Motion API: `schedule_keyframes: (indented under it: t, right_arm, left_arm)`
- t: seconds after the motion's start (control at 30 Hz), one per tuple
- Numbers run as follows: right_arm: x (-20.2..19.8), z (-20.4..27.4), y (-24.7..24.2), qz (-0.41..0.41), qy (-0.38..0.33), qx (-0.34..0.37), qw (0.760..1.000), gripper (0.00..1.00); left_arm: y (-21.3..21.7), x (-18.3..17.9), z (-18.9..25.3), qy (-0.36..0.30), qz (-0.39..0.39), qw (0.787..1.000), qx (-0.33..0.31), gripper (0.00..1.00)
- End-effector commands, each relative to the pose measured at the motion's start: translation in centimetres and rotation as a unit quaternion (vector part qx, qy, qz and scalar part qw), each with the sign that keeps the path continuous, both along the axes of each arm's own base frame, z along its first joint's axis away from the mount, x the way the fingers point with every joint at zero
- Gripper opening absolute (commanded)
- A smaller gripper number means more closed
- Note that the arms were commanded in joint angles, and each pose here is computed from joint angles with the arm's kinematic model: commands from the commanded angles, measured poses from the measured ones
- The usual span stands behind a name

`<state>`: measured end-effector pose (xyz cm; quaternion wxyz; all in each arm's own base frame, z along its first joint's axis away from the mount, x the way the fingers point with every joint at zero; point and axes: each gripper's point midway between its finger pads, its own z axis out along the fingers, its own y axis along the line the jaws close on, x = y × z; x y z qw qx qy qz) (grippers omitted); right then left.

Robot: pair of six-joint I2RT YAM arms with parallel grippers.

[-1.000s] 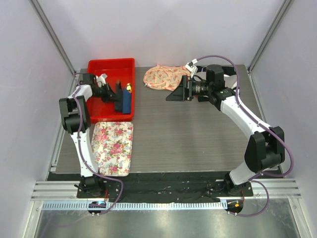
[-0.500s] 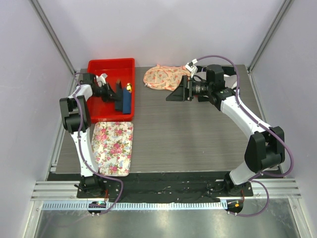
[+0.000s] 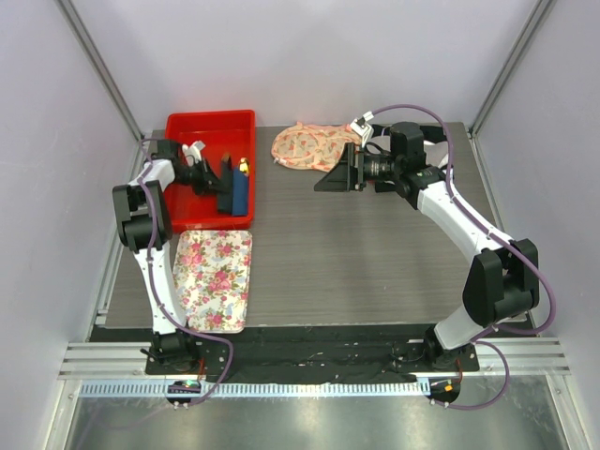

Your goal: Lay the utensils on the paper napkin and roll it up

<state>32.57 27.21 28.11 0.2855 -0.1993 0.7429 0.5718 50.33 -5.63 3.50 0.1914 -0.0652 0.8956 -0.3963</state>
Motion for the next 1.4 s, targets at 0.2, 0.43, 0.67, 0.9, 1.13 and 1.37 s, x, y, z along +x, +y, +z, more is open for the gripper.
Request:
schedule_keyframes:
  t: [0.2, 0.43, 0.67, 0.9, 1.13, 1.37]
  right_arm:
    - [-0.1, 0.7, 0.0, 0.008, -0.014, 0.009, 1.000, 1.00]
    - [-0.3, 0.9, -0.1, 0.010, -0.014, 0.011, 1.000, 1.00]
    - [-0.4, 1.0, 0.0, 0.011, -0.012, 0.013, 1.000, 1.00]
    - [-0.4, 1.2, 0.0, 0.011, -0.011, 0.016, 1.000, 1.00]
    - [-0.2, 1.3, 0.0, 0.009, -0.013, 0.018, 1.000, 1.00]
    - [-0.1, 1.4, 0.1, 0.007, -0.016, 0.018, 1.000, 1.00]
  left_arm:
    - [0.3, -1.6, -0.4, 0.018, -0.010, 1.000, 0.008, 0.00]
    - [0.5, -2.3, -0.8, 0.021, -0.008, 1.000, 0.019, 0.06]
    - [1.3, -2.1, -0.5, 0.013, 0.001, 0.999, 0.049, 0.26]
    - [2.3, -1.6, 0.0, -0.002, 0.013, 0.997, 0.082, 0.34]
    - [3.0, -1.6, 0.5, -0.013, 0.023, 0.993, 0.114, 0.44]
    - [5.0, -1.6, 1.1, -0.026, 0.045, 0.983, 0.177, 0.58]
